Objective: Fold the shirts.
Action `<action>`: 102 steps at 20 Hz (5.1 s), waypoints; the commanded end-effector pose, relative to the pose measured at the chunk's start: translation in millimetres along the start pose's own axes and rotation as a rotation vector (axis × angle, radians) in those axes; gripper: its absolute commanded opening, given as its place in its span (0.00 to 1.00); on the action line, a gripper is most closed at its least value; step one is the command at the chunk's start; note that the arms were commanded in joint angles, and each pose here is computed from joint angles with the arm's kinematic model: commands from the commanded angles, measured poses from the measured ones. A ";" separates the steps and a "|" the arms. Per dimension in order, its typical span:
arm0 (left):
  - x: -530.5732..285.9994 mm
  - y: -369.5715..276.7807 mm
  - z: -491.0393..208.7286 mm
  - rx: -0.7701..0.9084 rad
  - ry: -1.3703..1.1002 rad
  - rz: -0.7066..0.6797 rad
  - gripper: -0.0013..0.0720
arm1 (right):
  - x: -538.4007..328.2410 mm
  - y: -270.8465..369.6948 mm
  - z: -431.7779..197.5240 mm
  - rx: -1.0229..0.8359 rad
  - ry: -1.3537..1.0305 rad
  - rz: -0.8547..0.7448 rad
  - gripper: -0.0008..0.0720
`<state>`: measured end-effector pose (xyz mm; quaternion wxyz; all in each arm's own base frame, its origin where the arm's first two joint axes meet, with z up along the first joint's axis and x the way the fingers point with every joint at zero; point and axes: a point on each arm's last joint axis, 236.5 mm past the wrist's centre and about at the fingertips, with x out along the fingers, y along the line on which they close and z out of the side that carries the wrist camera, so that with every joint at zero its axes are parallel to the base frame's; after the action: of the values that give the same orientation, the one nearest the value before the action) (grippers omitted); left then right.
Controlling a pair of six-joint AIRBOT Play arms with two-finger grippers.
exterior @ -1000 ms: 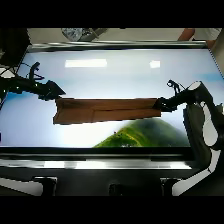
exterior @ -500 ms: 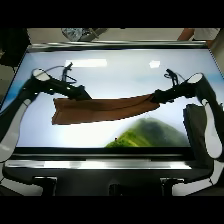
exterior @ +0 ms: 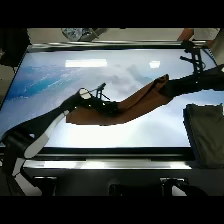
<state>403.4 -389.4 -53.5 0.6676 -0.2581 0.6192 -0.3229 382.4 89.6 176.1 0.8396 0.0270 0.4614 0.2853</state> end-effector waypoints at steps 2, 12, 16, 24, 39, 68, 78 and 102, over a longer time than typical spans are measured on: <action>67.3 -63.6 -19.6 -0.162 -0.025 -0.219 0.07 | -35.0 22.0 2.6 -0.037 -0.066 -0.034 0.06; -161.5 17.9 75.6 0.154 -0.273 0.154 0.06 | 37.1 75.9 66.0 -0.001 -0.207 0.208 0.06; -319.9 43.2 99.4 0.128 -0.536 0.259 0.07 | 135.9 137.7 68.5 0.007 -0.148 0.340 0.06; -399.7 46.5 79.5 0.114 -0.634 0.304 0.07 | 308.1 195.6 20.2 0.186 -0.043 0.413 0.33; -395.7 73.1 72.9 0.139 -0.588 0.401 0.07 | 207.8 -41.9 -136.3 0.397 0.459 0.089 0.89; -390.2 68.2 73.8 0.176 -0.579 0.403 0.07 | -168.5 -233.7 -57.6 0.662 -0.370 -0.347 0.07; -379.3 74.2 76.5 0.169 -0.555 0.400 0.07 | -225.7 -205.8 -148.4 0.797 -0.252 -0.399 0.07; -435.5 21.0 92.2 0.308 -0.664 0.463 0.06 | -271.9 -286.0 -190.3 0.582 -0.123 -0.891 0.75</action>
<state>481.8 -63.7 189.7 0.8932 -0.1393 0.3935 -0.1674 181.2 -289.2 86.7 0.7570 0.1847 0.5888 -0.2149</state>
